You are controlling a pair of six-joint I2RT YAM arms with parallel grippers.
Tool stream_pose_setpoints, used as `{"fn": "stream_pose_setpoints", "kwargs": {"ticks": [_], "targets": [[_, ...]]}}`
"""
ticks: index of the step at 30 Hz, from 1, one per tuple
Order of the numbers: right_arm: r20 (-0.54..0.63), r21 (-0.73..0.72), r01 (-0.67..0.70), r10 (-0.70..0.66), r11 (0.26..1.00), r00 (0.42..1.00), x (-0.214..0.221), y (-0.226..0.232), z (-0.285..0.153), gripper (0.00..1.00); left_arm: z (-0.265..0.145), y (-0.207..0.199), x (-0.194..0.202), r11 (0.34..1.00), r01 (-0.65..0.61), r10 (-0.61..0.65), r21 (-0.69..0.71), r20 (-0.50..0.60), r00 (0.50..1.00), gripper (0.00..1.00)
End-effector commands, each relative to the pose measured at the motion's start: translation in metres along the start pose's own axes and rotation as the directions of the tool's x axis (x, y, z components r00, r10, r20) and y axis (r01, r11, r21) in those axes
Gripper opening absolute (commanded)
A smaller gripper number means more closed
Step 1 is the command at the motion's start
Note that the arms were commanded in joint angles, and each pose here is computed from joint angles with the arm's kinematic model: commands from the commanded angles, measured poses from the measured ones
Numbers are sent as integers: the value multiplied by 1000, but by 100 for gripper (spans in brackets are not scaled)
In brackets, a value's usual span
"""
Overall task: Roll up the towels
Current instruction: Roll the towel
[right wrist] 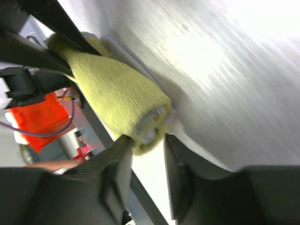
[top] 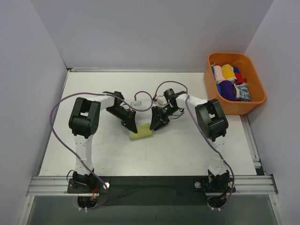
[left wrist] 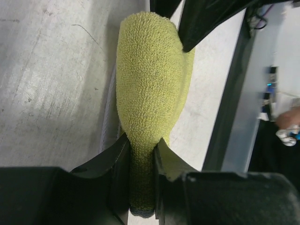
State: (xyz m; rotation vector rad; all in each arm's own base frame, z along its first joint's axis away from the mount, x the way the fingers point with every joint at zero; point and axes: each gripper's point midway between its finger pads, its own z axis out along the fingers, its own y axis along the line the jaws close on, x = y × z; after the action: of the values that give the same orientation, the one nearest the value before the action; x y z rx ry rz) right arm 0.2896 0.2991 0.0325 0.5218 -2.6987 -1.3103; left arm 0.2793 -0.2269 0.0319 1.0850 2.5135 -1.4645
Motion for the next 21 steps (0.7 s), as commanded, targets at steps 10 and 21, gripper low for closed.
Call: {"fn": "stream_pose_setpoints", "kwargs": {"ticks": [10,21], "targets": [[32,401,566,-628,721,778,11,9,-109,56,6,15,28,982,153,-144,107,-91,985,7],[-280,400,907,-924,135,261,25,81,-32,79,13,15,32,971,201,-188,127,-105,976,7]]}}
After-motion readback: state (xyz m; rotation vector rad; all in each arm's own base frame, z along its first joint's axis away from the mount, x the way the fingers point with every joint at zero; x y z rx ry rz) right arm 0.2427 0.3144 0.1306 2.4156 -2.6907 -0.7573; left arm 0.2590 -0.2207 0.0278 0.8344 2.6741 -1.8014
